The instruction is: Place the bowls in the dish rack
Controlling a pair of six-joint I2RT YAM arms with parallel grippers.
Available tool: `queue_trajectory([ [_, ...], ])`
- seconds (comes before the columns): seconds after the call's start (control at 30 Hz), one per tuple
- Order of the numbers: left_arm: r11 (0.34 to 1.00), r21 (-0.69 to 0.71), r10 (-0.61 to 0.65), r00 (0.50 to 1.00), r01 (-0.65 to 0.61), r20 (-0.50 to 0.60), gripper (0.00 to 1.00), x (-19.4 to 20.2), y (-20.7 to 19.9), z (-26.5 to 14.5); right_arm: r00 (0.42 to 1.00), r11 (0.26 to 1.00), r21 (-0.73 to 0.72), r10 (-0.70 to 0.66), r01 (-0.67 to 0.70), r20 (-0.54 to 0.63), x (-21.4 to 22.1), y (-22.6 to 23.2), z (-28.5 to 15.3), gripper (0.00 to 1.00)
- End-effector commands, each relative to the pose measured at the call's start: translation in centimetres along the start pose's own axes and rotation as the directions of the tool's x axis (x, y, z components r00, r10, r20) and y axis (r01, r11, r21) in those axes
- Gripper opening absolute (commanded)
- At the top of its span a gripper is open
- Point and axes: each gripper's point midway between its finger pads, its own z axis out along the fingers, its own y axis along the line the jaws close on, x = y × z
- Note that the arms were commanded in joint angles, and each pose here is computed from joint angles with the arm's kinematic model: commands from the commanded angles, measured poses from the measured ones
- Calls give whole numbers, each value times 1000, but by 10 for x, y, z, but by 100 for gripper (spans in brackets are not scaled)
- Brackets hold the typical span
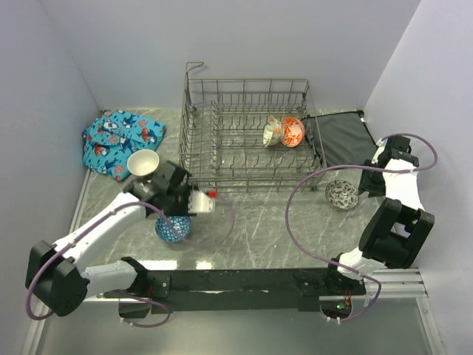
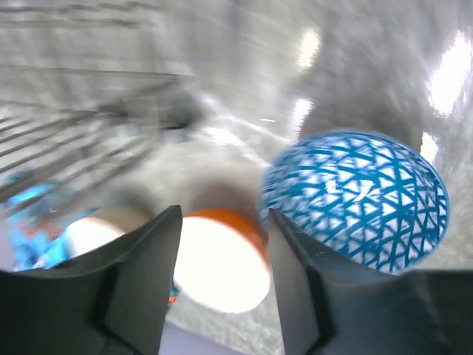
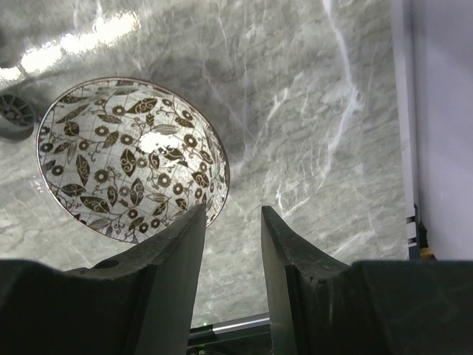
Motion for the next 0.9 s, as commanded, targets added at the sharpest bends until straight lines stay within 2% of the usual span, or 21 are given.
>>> queue_trajectory([
  [0.0,993,38,-111,993,109,39,60,-25,8,-68,998,1000,-3,14,-14,53,-3,1,-9,44],
  [0.07,976,106,-195,980,189,46,65,-38,1,-74,998,1000,-10,18,-18,54,-2,2,-7,44],
  [0.1,970,96,-232,970,225,77,66,-51,12,-84,998,1000,-11,20,-19,54,-3,2,-7,44],
  [0.13,922,168,-360,932,349,40,66,-59,6,-77,998,1000,-14,23,-22,56,-4,3,-7,44],
  [0.17,888,196,-429,903,417,22,67,-66,7,-77,998,1000,-14,26,-25,56,-5,3,-7,44],
  [0.2,811,227,-549,835,540,-23,67,-79,13,-71,998,1000,-13,29,-28,60,-7,2,-7,45],
  [0.23,742,282,-611,787,608,-88,66,-84,3,-71,997,999,-11,32,-31,66,-10,2,-8,45],
  [0.27,689,293,-666,738,663,-107,66,-93,9,-71,997,999,-9,31,-31,67,-12,2,-8,46],
  [0.3,576,292,-743,638,763,-202,66,-95,5,-57,997,999,-4,34,-34,71,-14,1,-9,47],
  [0.33,548,302,-766,613,780,-194,74,-102,7,-52,996,999,-2,37,-37,79,-18,0,-10,48],
  [0.37,515,184,-819,544,837,-182,76,-95,23,-42,996,999,1,35,-36,80,-20,-1,-10,48],
  [0.4,413,176,-872,443,894,-206,74,-100,20,-39,996,999,-2,35,-35,79,-20,0,-10,48],
  [0.43,397,191,-877,433,898,-211,71,-107,13,-36,996,999,-6,32,-32,81,-23,0,-11,48],
  [0.47,407,75,-887,413,910,-206,70,-96,14,-28,996,999,-9,31,-30,78,-23,0,-11,48],
  [0.57,443,46,-882,445,895,-153,66,-103,3,-39,997,1000,-10,17,-16,80,-25,0,-10,47],
  [0.63,411,16,-905,411,911,-108,65,-107,3,-50,997,1000,-15,10,-9,73,-24,0,-7,47],
  [0.67,385,-7,-916,382,923,-121,63,-102,-1,-48,997,1000,-17,10,-8,75,-25,1,-6,47],
  [0.73,279,-51,-943,264,959,-205,60,-82,-16,-35,998,999,-29,21,-19,62,-24,3,0,46],
  [0.77,273,-77,-922,238,959,-304,60,-62,-44,-22,998,999,-33,26,-24,64,-25,3,1,46],
  [0.87,230,-174,-894,137,958,-427,59,-18,-88,-9,997,999,-41,33,-30,70,-27,5,1,46],
])
